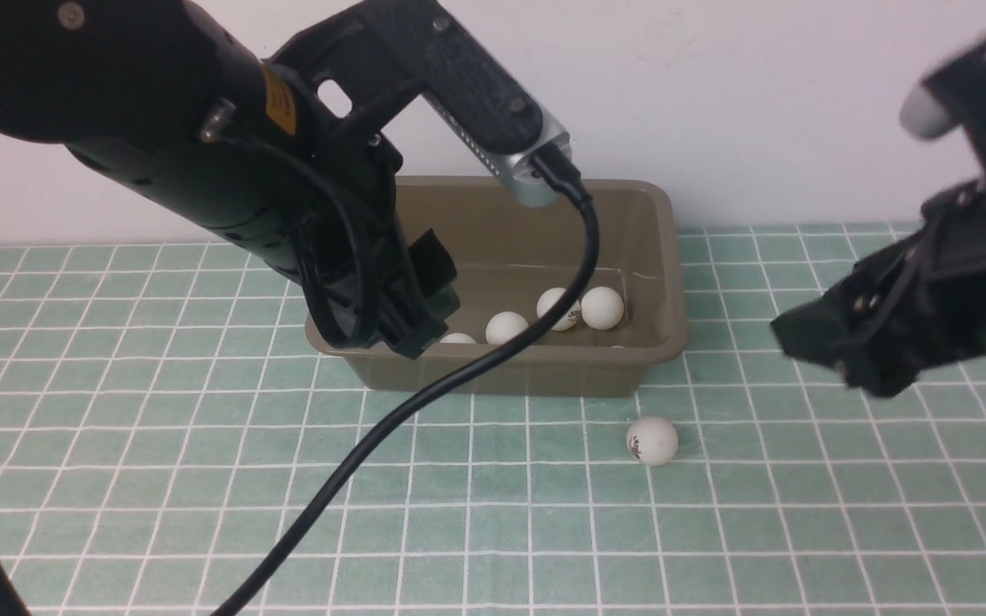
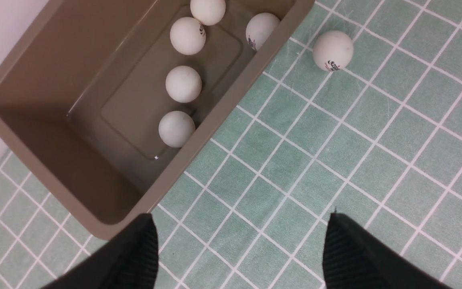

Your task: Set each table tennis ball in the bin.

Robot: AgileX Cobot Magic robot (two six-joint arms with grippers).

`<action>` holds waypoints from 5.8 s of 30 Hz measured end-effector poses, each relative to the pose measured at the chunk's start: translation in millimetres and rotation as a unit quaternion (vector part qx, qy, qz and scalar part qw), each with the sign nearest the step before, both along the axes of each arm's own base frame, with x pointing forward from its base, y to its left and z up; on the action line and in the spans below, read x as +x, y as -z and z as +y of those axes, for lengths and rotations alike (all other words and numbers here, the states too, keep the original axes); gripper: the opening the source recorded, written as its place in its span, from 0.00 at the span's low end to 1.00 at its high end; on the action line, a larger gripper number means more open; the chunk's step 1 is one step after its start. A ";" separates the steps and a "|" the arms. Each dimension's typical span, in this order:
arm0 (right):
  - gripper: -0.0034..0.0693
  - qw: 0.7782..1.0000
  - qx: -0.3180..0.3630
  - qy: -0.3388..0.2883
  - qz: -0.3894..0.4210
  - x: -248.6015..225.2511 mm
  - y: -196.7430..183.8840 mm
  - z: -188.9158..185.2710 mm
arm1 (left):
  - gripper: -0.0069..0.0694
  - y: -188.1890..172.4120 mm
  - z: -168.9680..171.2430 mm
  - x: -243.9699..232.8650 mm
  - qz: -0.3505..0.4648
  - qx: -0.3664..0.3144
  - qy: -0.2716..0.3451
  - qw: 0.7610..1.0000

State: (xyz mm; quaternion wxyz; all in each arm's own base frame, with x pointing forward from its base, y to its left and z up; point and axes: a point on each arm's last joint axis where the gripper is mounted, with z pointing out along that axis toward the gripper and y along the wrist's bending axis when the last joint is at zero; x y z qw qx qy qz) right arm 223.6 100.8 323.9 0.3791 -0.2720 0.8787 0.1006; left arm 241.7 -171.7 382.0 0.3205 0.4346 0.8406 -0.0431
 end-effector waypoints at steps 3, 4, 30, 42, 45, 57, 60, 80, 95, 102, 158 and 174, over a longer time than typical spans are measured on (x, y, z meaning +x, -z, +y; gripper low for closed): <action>0.77 1.000 0.020 0.011 0.012 5.1 35.2 3.7 | 0.74 0.0 0.0 0.0 0.000 0.000 0.000 1.000; 0.77 1.000 0.022 0.012 0.014 8.5 44.1 5.2 | 0.74 0.0 0.0 0.0 0.000 0.000 0.000 1.000; 0.77 0.992 0.031 0.007 0.123 94.6 149.4 47.0 | 0.74 -0.8 -0.6 0.8 -0.006 -0.004 0.000 1.000; 0.77 0.989 0.021 0.008 0.144 99.4 173.2 48.8 | 0.74 -0.9 -0.7 0.9 -0.006 -0.005 0.000 1.000; 0.77 0.989 0.018 0.007 0.147 101.0 179.9 49.4 | 0.74 -0.9 -0.7 1.0 -0.005 -0.007 -0.003 1.000; 0.65 0.988 0.020 0.024 0.149 108.3 192.2 50.6 | 0.74 -1.0 -0.7 1.0 -0.004 -0.009 -0.006 1.000; 0.54 0.990 0.018 0.036 0.136 111.2 191.8 49.2 | 0.74 -1.0 -0.7 1.0 -0.003 -0.011 -0.009 1.000; 0.54 0.993 0.091 -0.018 0.069 120.4 63.1 6.4 | 0.74 -2.4 -2.1 2.2 -0.010 -0.023 -0.012 1.000; 0.55 0.983 0.136 -0.051 0.115 219.2 101.4 48.4 | 0.74 -4.2 -0.4 5.9 -0.012 -0.048 -0.052 0.997; 0.84 0.986 0.136 -0.036 0.090 225.4 97.0 47.2 | 0.74 -6.6 41.9 32.9 -0.030 -0.061 -0.170 0.983; 0.84 0.954 0.002 0.154 -0.258 -132.1 -8.1 -88.3 | 0.74 47.0 91.7 120.1 -0.001 -0.205 -0.084 0.975; 0.80 0.965 -0.010 0.154 -0.211 -141.0 57.6 -89.4 | 0.74 38.3 85.2 121.5 -0.016 -0.263 -0.074 0.962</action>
